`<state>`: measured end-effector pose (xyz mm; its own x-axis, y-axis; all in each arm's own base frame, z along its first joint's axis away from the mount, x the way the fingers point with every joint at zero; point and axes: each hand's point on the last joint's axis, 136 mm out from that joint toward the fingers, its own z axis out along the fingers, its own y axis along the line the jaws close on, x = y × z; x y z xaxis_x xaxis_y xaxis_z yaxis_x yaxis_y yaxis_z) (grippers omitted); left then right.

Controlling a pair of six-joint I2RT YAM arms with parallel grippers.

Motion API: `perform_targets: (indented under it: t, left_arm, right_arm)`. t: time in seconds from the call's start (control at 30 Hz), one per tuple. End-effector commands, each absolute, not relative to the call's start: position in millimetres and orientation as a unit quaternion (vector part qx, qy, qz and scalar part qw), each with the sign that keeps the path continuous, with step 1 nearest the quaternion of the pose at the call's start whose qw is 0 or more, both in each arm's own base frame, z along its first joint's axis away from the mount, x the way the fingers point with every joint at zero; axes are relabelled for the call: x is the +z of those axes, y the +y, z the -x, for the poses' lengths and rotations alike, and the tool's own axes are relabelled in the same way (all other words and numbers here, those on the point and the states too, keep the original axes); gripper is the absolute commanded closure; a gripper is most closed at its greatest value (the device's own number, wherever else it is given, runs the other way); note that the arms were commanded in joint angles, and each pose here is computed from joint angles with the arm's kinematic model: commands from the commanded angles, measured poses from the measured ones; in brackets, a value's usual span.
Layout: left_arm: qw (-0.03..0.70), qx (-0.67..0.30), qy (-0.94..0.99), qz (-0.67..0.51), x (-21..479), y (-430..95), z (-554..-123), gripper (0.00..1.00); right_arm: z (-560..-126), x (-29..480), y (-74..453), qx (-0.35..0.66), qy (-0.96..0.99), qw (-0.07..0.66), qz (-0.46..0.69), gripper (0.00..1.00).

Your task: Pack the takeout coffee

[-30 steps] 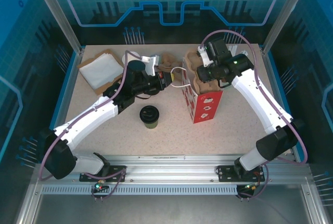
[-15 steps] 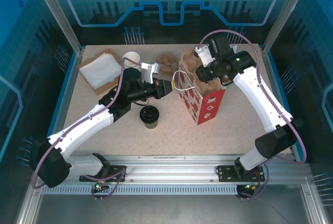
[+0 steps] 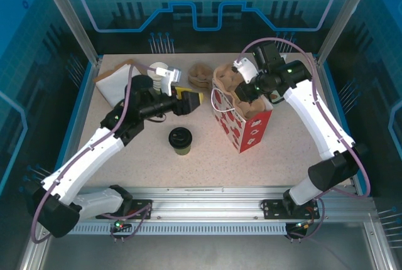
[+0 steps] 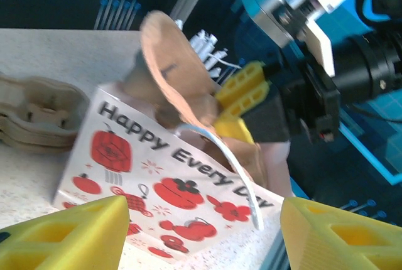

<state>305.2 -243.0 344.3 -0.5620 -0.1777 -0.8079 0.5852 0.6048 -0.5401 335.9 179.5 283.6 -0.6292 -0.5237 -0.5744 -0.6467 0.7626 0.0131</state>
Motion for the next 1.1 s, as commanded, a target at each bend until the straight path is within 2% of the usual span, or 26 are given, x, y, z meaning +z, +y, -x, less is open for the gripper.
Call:
perform_targets:
  t: [0.0,0.33,1.07]
  left_arm:
    - [0.438,-0.410,0.789,-0.131,341,-235,-325,0.34]
    - [0.388,-0.403,0.812,-0.166,323,-261,-381,0.35]
    - [0.287,-0.461,0.814,-0.205,286,-310,-413,0.35]
  right_arm:
    - [-328,305,175,0.123,0.888,0.302,0.324,0.78]
    - [-326,303,168,0.122,0.897,0.303,0.298,0.78]
    - [-324,303,162,0.133,0.899,0.315,0.275,0.78]
